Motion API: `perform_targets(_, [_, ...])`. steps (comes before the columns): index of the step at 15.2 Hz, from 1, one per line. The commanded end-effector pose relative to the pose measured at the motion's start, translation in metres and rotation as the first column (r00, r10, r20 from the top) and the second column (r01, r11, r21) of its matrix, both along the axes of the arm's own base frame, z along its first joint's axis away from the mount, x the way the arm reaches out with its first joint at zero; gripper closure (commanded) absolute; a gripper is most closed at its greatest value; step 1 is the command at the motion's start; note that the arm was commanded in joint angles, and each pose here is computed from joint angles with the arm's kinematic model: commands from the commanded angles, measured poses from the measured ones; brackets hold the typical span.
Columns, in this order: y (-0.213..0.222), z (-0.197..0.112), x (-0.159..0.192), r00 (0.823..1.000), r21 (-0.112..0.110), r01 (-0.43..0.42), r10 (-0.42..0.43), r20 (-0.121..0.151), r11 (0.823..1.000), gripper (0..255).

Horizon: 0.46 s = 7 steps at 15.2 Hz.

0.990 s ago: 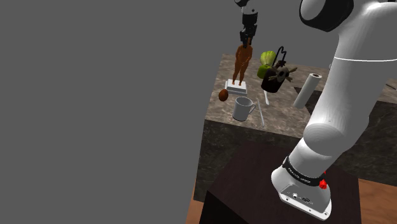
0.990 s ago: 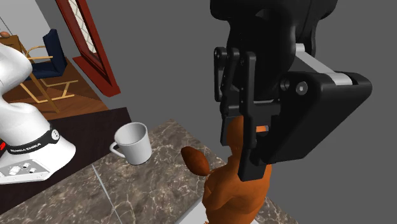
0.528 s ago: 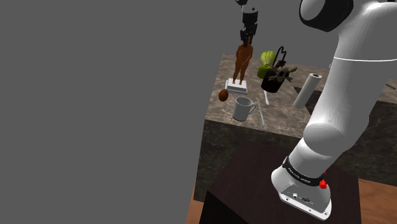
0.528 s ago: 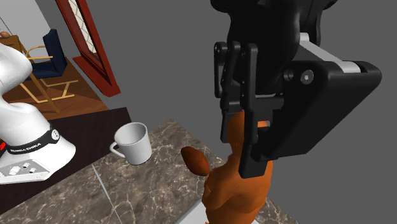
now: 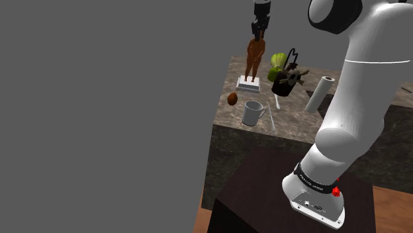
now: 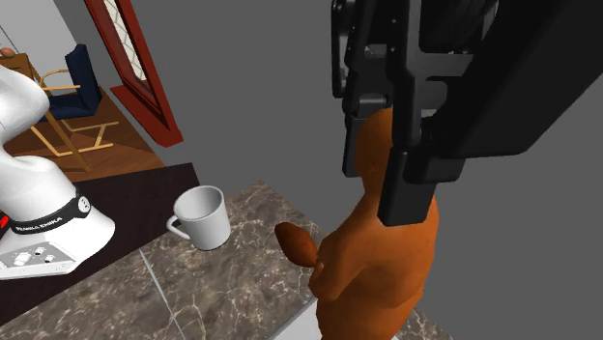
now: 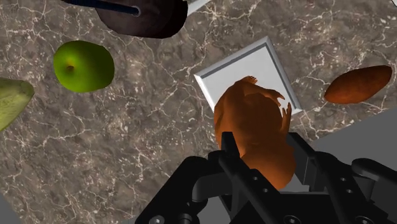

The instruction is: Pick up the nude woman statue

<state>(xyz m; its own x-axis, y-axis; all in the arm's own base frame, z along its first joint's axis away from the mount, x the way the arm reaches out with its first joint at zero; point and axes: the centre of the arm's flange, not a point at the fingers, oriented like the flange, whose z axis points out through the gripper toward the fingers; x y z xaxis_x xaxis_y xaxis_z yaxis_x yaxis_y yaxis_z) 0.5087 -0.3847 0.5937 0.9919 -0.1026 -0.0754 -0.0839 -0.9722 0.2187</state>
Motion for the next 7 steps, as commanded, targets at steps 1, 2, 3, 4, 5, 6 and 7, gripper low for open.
perform_targets(1, [0.0,0.013,-0.001,1.0,-0.001,0.0,0.0,0.002,1.0,255])
perform_targets(2, [0.0,0.018,-0.001,1.0,-0.001,0.0,0.0,0.002,1.0,255])
perform_targets(3, [0.0,0.023,-0.001,1.0,-0.001,0.0,0.0,0.002,1.0,255])
perform_targets(4, [0.0,0.029,-0.001,1.0,-0.001,0.0,0.0,0.002,1.0,255])
perform_targets(5, [0.0,0.034,-0.001,1.0,-0.001,0.0,0.0,0.002,1.0,255])
perform_targets(6, [0.0,0.035,-0.001,1.0,-0.001,0.0,0.0,0.002,1.0,255])
perform_targets(7, [0.0,0.035,-0.001,1.0,-0.001,0.0,0.0,0.002,1.0,255])
